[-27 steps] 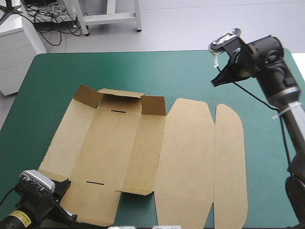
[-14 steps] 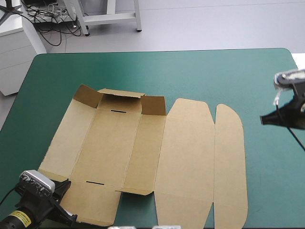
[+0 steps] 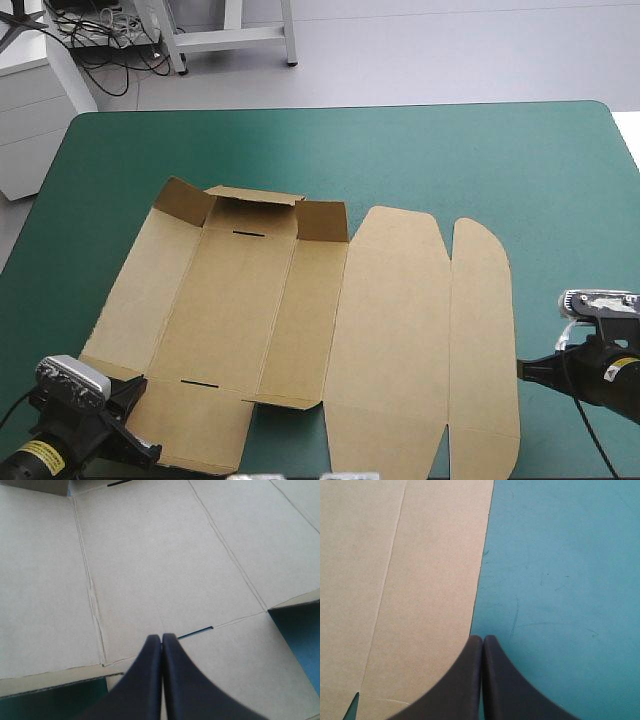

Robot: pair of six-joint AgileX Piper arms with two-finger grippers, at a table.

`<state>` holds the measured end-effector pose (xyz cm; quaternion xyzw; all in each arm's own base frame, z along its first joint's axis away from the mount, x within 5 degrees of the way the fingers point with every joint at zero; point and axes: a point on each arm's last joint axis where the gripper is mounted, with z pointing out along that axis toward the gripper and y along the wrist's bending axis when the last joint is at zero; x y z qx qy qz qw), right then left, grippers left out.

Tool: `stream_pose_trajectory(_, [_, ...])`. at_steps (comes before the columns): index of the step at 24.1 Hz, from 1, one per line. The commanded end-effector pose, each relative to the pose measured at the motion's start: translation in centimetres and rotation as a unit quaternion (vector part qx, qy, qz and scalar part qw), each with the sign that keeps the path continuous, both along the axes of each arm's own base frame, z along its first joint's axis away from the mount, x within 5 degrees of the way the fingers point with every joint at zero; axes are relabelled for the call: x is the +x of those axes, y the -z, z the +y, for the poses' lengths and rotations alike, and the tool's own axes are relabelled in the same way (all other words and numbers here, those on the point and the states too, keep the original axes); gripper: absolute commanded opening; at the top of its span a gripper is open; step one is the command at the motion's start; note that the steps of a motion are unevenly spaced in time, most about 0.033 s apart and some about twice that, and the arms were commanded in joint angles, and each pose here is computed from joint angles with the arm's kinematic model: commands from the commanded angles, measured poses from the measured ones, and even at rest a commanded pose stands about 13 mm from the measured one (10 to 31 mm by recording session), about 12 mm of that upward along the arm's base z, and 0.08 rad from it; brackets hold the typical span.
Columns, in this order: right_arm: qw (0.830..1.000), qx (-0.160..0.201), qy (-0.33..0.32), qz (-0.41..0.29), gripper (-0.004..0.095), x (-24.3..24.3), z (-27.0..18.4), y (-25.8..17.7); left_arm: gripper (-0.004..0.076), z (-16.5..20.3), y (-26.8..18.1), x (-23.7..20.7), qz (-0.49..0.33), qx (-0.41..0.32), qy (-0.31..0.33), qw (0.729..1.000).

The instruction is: Fold the box

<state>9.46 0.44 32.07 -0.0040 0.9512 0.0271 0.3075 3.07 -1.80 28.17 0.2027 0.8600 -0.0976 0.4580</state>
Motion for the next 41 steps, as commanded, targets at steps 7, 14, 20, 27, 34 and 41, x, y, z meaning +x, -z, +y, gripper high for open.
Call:
stream_pose_trajectory(7, [0.998,-0.008,-0.005,-0.057,-0.002,0.6,-0.1,-1.2,-0.001,-0.7,-5.2,2.5,0.016,-0.034,-0.043,0.998])
stream_pose_trajectory(14, [0.997,-0.006,-0.004,-0.079,-0.002,0.9,-0.1,-1.5,-0.001,-2.4,-8.9,7.0,0.068,-0.01,-0.042,0.997])
stream_pose_trajectory(20, [0.997,-0.006,-0.004,-0.079,-0.002,0.9,-0.1,-1.5,-0.001,-3.6,-10.1,10.9,0.079,0.008,-0.053,0.995])
stream_pose_trajectory(27, [0.997,-0.004,-0.001,-0.079,-0.002,0.9,-0.1,-1.5,-0.001,-2.6,-11.0,17.3,0.067,0.031,-0.132,0.989])
stream_pose_trajectory(34, [0.997,-0.006,-0.004,-0.079,-0.002,0.9,-0.1,-1.5,-0.001,8.2,-11.7,19.8,0.087,-0.096,-0.269,0.954])
stream_pose_trajectory(41, [0.997,-0.017,-0.017,-0.08,-0.002,0.9,-0.1,-1.5,-0.001,14.5,-9.1,19.0,0.144,-0.14,-0.273,0.941])
